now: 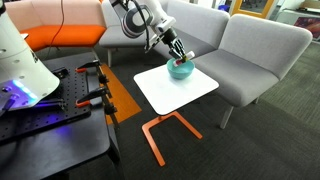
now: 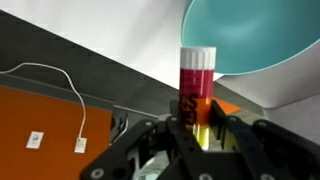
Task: Put the glue stick in the bowl
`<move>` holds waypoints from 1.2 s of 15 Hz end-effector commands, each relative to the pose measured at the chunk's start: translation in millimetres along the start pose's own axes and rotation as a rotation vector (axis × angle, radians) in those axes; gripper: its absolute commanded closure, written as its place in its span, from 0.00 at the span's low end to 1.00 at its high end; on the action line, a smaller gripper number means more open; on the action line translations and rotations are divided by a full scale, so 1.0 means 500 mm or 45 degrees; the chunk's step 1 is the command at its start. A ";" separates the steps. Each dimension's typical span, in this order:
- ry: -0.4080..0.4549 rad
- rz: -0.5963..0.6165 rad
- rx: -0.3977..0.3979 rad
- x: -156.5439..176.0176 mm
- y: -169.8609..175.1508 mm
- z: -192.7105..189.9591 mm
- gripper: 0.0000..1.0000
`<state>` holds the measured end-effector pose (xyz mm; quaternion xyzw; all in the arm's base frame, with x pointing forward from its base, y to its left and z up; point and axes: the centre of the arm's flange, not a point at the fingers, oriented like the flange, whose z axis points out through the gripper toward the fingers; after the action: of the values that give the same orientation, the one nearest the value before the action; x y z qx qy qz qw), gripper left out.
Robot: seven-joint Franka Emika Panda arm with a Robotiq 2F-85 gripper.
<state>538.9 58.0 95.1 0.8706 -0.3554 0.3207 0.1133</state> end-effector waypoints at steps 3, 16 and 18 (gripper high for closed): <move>0.108 -0.151 0.097 -0.048 -0.027 -0.019 0.92; 0.020 -0.261 0.180 -0.046 -0.097 0.018 0.40; -0.014 -0.258 0.182 -0.047 -0.098 0.018 0.26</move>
<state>561.8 103.4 72.4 0.9032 -0.2433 0.3414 0.0919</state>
